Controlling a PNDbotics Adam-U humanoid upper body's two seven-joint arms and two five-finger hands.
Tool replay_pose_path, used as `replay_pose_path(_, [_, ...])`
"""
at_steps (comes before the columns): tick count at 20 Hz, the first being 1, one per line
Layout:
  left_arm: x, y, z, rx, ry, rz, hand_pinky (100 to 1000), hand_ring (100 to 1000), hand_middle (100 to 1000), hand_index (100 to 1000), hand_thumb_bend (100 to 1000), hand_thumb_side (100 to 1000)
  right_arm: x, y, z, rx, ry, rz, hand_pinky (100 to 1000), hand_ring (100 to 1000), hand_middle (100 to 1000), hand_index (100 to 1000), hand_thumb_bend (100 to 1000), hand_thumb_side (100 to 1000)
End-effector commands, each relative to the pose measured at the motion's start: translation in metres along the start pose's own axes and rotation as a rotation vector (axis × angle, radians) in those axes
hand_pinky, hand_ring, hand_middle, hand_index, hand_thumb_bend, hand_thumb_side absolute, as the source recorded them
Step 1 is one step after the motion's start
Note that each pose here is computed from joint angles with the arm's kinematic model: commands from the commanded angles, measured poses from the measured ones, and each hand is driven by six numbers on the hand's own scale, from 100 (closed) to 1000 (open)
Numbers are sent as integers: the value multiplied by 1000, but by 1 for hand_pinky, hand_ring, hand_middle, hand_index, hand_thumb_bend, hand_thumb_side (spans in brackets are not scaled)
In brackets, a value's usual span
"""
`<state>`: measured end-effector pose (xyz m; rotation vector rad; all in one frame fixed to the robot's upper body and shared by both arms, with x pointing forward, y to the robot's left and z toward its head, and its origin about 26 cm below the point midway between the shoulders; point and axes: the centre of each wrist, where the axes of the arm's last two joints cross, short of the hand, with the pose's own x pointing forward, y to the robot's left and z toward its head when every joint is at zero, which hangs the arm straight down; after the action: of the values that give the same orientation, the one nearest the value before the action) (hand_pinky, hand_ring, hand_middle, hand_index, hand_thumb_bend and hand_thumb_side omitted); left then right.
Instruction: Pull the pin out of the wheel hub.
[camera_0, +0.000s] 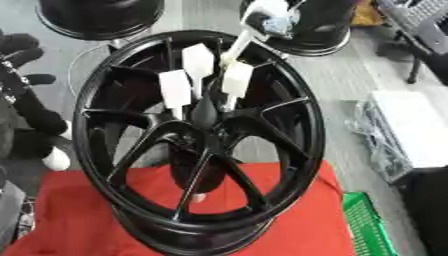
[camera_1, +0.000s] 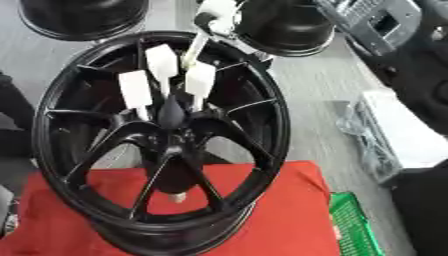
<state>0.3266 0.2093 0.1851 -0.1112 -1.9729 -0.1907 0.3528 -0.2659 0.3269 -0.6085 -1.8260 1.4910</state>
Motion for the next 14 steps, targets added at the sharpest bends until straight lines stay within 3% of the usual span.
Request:
replay_pose_path(1, [8, 3, -2, -3, -25, -23, 652, 822, 710, 712, 152, 746, -7, -22, 25, -84, 60, 31, 703, 570, 363, 550, 159, 213])
replay_pose_path(10, [9, 6, -2, 10, -28, -33, 651, 823, 711, 712, 150, 751, -41, -26, 94, -302, 283, -27, 697, 555, 350, 541, 128, 102])
replay_pose_path(14, [10, 10, -1, 26, -32, -40, 651, 824, 711, 712, 150, 751, -72, -16, 136, -397, 478, -32, 696, 553, 348, 539, 128, 102])
